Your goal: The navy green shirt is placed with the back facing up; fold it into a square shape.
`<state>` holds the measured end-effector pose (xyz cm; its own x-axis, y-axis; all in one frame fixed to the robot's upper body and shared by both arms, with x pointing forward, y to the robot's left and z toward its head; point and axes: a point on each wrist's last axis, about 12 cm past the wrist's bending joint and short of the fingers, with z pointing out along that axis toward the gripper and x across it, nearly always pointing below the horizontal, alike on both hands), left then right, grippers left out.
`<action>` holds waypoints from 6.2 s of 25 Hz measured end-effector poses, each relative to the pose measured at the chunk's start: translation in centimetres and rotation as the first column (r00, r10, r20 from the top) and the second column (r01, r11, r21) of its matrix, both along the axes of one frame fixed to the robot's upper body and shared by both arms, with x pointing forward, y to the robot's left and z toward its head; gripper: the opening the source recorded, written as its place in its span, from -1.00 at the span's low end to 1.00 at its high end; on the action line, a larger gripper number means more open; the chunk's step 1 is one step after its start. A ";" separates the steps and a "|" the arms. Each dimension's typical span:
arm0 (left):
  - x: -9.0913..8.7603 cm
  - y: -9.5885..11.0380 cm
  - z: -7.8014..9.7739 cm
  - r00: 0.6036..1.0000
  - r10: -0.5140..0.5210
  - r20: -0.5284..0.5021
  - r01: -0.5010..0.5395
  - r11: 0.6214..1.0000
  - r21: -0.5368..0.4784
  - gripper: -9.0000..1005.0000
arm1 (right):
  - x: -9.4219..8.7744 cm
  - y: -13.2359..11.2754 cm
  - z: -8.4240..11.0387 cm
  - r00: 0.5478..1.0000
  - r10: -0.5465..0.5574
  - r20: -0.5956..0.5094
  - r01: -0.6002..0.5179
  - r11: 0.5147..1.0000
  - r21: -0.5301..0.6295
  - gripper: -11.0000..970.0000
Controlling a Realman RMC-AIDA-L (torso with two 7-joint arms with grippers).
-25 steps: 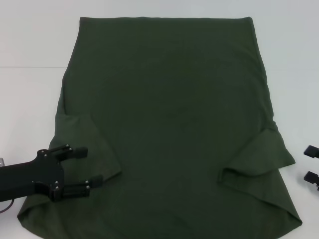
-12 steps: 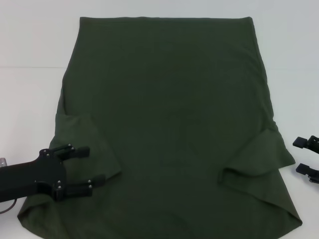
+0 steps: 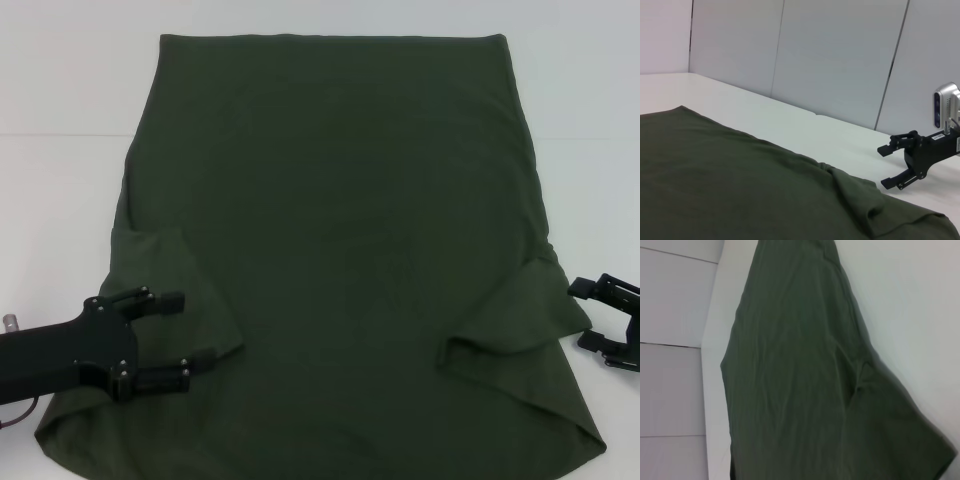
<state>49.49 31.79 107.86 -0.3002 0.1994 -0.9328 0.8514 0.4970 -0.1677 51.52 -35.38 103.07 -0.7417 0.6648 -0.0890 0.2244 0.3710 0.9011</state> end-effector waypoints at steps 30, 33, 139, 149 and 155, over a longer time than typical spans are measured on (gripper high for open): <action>-0.2 -0.2 -0.1 1.000 0.000 -0.004 0.000 1.000 -0.006 0.77 | 1.4 1.6 -0.4 1.000 0.017 -0.002 -0.017 0.998 -0.053 0.95; -0.2 -0.2 -0.1 1.000 0.000 -0.003 0.000 1.000 -0.006 0.77 | 1.6 1.7 -0.4 1.000 0.016 0.000 -0.016 0.998 -0.056 0.95; -0.6 5.2 0.4 0.759 0.201 -0.619 -0.377 0.911 -0.165 0.77 | -2.3 4.6 3.2 0.351 0.710 0.610 -0.351 0.704 -0.618 0.94; -0.6 8.7 3.0 0.536 0.290 -0.793 -0.407 0.912 0.058 0.77 | -3.3 6.2 1.7 0.180 0.810 0.558 -0.332 0.584 -0.741 0.94; -0.3 9.3 3.2 0.404 0.354 -0.843 -0.391 0.900 0.191 0.77 | -3.3 6.2 1.6 0.151 0.824 0.546 -0.311 0.564 -0.765 0.94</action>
<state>49.20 41.11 111.07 -0.9706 -0.1627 -0.1776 0.0110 0.7066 -0.7076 48.20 -29.13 104.64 -0.2351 -0.2317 -0.9439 -0.9273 0.3446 0.1464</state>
